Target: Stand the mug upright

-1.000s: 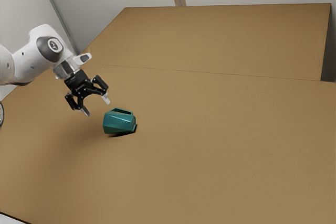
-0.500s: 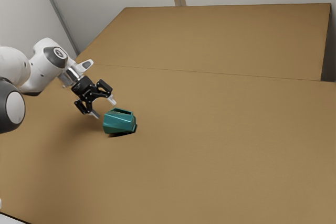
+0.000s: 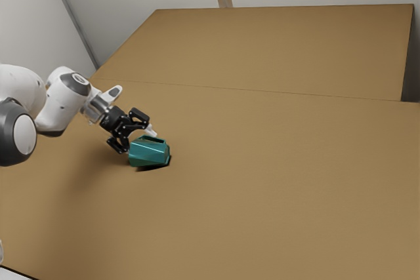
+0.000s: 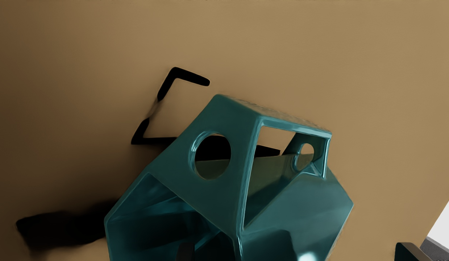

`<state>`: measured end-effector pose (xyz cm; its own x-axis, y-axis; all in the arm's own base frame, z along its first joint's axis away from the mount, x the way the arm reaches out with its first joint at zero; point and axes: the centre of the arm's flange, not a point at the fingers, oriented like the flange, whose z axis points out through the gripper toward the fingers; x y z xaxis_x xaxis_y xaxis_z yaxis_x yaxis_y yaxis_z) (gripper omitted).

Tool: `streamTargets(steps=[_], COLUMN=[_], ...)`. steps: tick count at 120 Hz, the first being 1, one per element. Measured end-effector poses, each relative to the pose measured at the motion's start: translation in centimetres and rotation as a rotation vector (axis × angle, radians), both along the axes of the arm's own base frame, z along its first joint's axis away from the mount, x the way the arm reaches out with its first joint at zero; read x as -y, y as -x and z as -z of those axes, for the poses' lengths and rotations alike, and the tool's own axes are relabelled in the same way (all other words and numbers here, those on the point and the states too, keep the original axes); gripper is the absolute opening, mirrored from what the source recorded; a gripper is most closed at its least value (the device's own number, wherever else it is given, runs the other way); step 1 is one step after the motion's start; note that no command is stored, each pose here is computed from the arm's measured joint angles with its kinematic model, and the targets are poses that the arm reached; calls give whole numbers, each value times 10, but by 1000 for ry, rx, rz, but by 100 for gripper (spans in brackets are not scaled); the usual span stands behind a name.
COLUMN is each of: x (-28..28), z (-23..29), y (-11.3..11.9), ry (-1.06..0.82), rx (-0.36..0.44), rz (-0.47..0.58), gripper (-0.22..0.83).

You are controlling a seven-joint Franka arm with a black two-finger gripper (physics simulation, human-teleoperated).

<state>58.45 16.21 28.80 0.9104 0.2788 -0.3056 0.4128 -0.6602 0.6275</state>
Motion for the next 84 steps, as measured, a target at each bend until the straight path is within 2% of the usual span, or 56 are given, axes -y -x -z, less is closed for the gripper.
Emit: streamTargets(steps=[9,26,34,59,84], x=[2,4,4,27,49], z=[1,2,0,-21,-36], y=[-1,-4,-6,-25,-32], ry=[6,8,8,8,-9], rx=[9,23,32,95,139], rz=[4,10,12,58,92], gripper=[58,22,11,-9,-13])
